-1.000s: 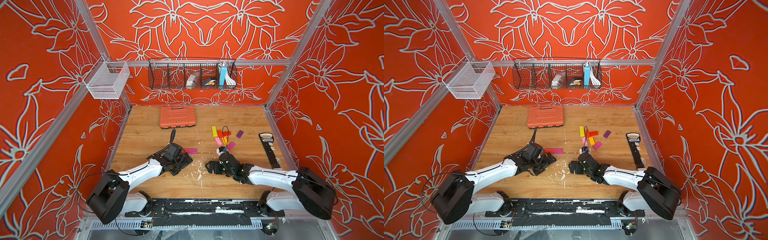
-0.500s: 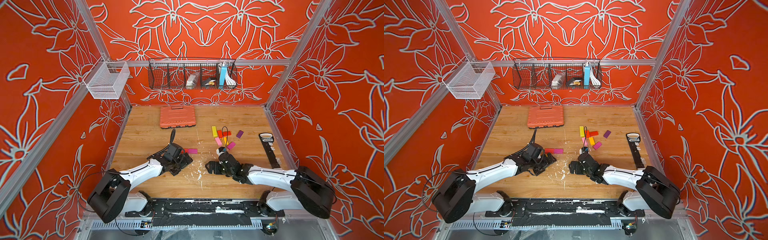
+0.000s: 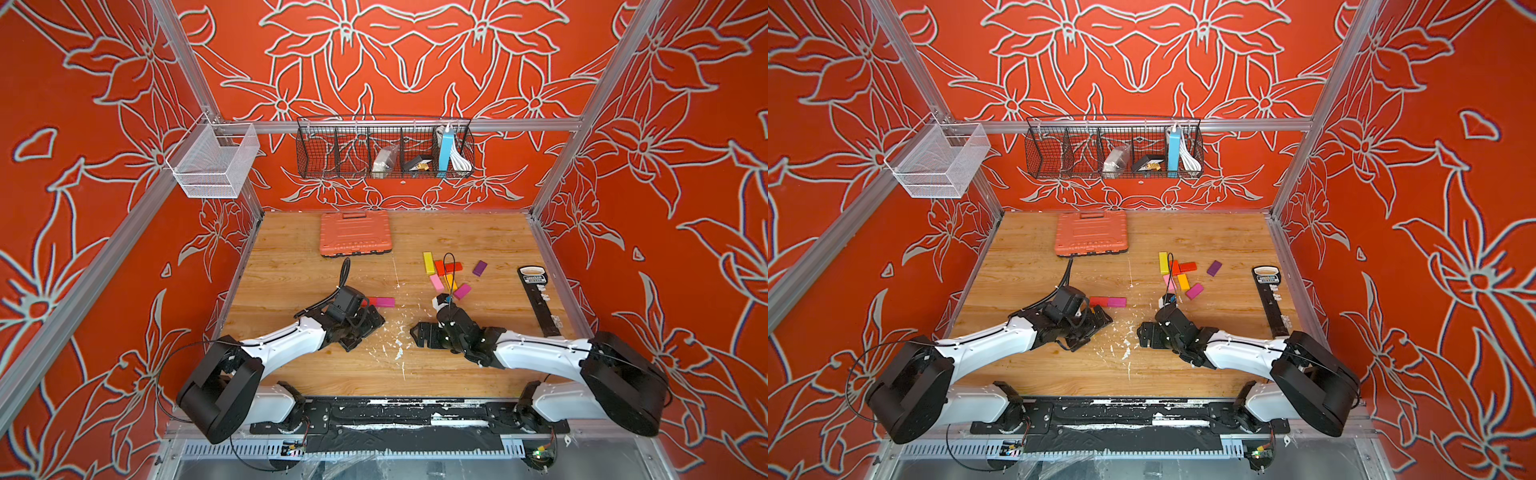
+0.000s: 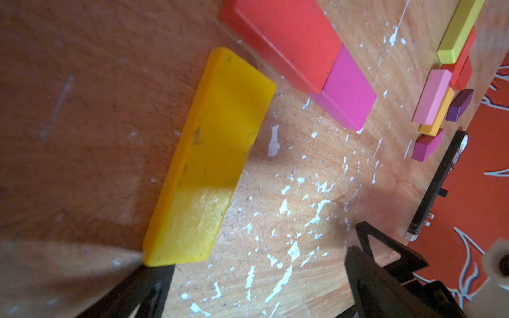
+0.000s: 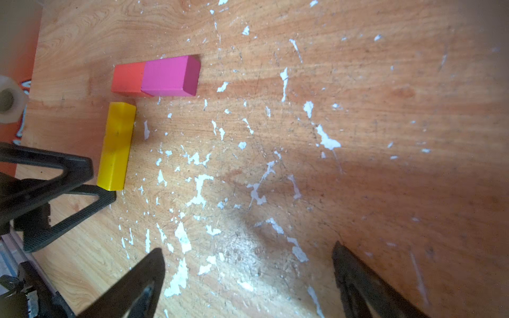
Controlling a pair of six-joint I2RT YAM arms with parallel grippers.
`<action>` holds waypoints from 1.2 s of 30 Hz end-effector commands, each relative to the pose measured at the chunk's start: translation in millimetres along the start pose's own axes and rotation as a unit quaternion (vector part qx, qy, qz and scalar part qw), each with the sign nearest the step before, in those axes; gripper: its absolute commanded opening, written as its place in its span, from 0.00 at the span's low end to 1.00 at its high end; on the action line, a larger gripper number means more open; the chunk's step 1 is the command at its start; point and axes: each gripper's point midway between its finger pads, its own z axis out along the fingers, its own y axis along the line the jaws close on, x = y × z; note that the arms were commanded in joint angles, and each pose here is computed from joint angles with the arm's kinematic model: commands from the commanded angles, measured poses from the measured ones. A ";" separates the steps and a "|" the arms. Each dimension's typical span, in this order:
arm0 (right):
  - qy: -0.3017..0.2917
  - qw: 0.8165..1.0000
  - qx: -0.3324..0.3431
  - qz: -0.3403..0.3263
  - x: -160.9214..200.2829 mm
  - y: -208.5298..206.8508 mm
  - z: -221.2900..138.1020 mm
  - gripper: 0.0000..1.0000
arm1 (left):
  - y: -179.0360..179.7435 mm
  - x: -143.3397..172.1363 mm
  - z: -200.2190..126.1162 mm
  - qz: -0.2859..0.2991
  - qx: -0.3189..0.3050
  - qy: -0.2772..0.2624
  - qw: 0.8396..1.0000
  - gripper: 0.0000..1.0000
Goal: Assemble the letter c with building blocks
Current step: Assemble the building block at the center of the board.
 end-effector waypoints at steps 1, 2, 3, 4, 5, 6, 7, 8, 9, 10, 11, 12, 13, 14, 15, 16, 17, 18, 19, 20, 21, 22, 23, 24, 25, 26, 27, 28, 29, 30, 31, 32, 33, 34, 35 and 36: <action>0.004 1.000 -0.004 -0.002 -1.4 4.8 1.4 0.97 | -3.9 -5.2 0.6 0.005 0.002 -0.005 1.000 0.99; 0.004 1.000 -0.003 -0.001 -1.0 4.4 1.5 0.97 | -3.5 -5.8 0.7 0.004 0.001 -0.005 1.000 0.99; 0.004 1.000 -0.003 -0.002 -1.0 4.4 1.7 0.98 | -4.8 -5.8 0.7 0.004 0.003 -0.004 1.000 0.99; 0.004 1.000 -0.004 -0.001 -1.6 5.5 1.6 0.98 | -4.5 -6.1 0.7 0.004 0.003 -0.005 1.000 0.98; 0.004 1.000 -0.004 -0.002 -1.2 5.3 1.9 0.97 | -4.2 -6.2 1.1 0.003 0.002 -0.004 1.000 0.99; 0.005 1.000 -0.004 -0.002 -1.0 4.9 2.1 0.97 | -4.8 -6.9 0.9 0.003 0.003 -0.006 1.000 0.98; 0.005 1.000 -0.004 -0.003 -1.2 5.5 2.1 0.97 | -5.1 -7.2 1.0 0.003 0.004 -0.005 1.000 0.98; 0.005 1.000 -0.003 -0.002 -1.1 5.0 2.3 0.97 | -4.5 -6.9 1.4 0.003 0.002 -0.005 1.000 0.98; 0.006 1.000 -0.003 -0.002 -0.5 5.0 2.7 0.97 | -4.9 -7.5 1.3 0.002 0.003 -0.005 1.000 0.98; 0.007 1.000 -0.003 -0.002 -0.5 4.8 2.7 0.97 | -6.1 -7.4 1.1 0.004 0.004 -0.005 1.000 0.99; 0.006 1.000 -0.004 -0.002 -0.9 5.4 2.8 0.97 | -6.3 -8.2 1.2 0.003 0.005 -0.005 1.000 0.99; 0.007 1.000 -0.004 -0.002 -0.5 5.2 2.8 0.97 | -6.4 -8.5 1.2 0.003 0.004 -0.006 1.000 0.98; 0.007 1.000 -0.004 -0.002 -0.8 5.5 2.8 0.97 | -6.8 -8.4 1.2 0.004 0.005 -0.006 1.000 0.98; 0.006 1.000 -0.003 -0.002 -0.7 5.0 3.1 0.97 | -6.8 -9.3 1.3 0.004 0.004 -0.006 1.000 0.98; 0.007 1.000 -0.004 -0.002 -0.8 5.5 2.9 0.97 | -7.0 -8.8 1.2 0.004 0.005 -0.005 1.000 0.98; 0.007 1.000 -0.003 -0.002 -0.4 5.3 2.9 0.97 | -6.5 -8.8 1.4 0.003 0.004 -0.004 1.000 0.98; 0.007 1.000 -0.003 -0.002 -0.9 5.3 2.8 0.97 | -6.3 -9.0 1.4 0.003 0.004 -0.005 1.000 0.98; 0.007 1.000 -0.002 -0.003 -0.8 4.8 3.1 0.97 | -6.9 -9.2 1.2 0.003 0.005 -0.005 1.000 0.98; 0.007 1.000 -0.002 -0.002 -0.6 4.9 3.1 0.97 | -7.1 -9.1 1.0 0.004 0.005 -0.005 1.000 0.99; 0.007 1.000 -0.003 -0.002 -0.9 5.1 3.1 0.97 | -6.6 -9.4 0.9 0.003 0.005 -0.005 1.000 0.98; 0.007 1.000 -0.002 -0.001 -0.8 4.8 3.1 0.98 | -5.9 -9.4 1.0 0.003 0.004 -0.005 1.000 0.98; 0.008 1.000 -0.002 -0.002 0.0 4.8 3.5 0.97 | -5.6 -10.0 1.0 0.003 0.004 -0.006 1.000 0.98; 0.007 1.000 -0.002 -0.002 -0.7 4.8 3.4 0.97 | -5.6 -10.7 1.0 0.002 0.004 -0.007 1.000 0.98; 0.008 1.000 -0.002 -0.001 -0.5 4.6 3.4 0.97 | -5.8 -10.9 0.8 0.002 0.005 -0.006 1.000 0.98; 0.008 1.000 -0.003 -0.002 -0.5 5.0 3.4 0.97 | -5.5 -11.5 0.9 0.001 0.004 -0.007 1.000 0.98; 0.008 1.000 -0.002 -0.001 -0.1 4.6 3.5 0.97 | -4.8 -11.6 1.0 0.001 0.004 -0.006 1.000 0.99; 0.008 1.000 -0.002 -0.002 -0.4 4.8 3.5 0.97 | -5.2 -12.1 0.8 0.000 0.004 -0.006 1.000 0.99; 0.008 1.000 -0.003 -0.002 -0.7 5.4 3.5 0.97 | -5.7 -12.5 0.5 0.000 0.006 -0.007 1.000 0.98; 0.007 1.000 -0.002 -0.001 -0.8 5.2 3.3 0.97 | -5.8 -12.6 0.4 0.000 0.006 -0.006 1.000 0.98; 0.007 1.000 -0.003 -0.001 -1.1 5.3 3.5 0.97 | -6.0 -13.2 0.3 0.000 0.006 -0.007 1.000 0.98; 0.008 1.000 -0.002 -0.002 -0.3 5.2 3.6 0.98 | -6.0 -13.2 0.2 0.000 0.006 -0.007 1.000 0.98; 0.008 1.000 -0.002 -0.002 -0.6 5.1 3.8 0.97 | -6.3 -13.0 0.3 0.000 0.007 -0.006 1.000 0.98; 0.008 1.000 -0.002 -0.001 -0.8 5.1 3.7 0.97 | -7.0 -13.5 0.1 0.001 0.007 -0.006 1.000 0.99; 0.007 1.000 -0.002 -0.001 -1.1 5.3 3.6 0.97 | -6.7 -13.8 -0.1 0.000 0.007 -0.007 1.000 0.98; 0.008 1.000 -0.003 -0.002 -0.5 5.5 3.8 0.97 | -7.0 -13.8 0.0 0.000 0.008 -0.007 1.000 0.98; 0.008 1.000 -0.002 -0.002 -0.7 5.6 3.8 0.97 | -7.0 -13.4 0.1 -0.001 0.008 -0.006 1.000 0.98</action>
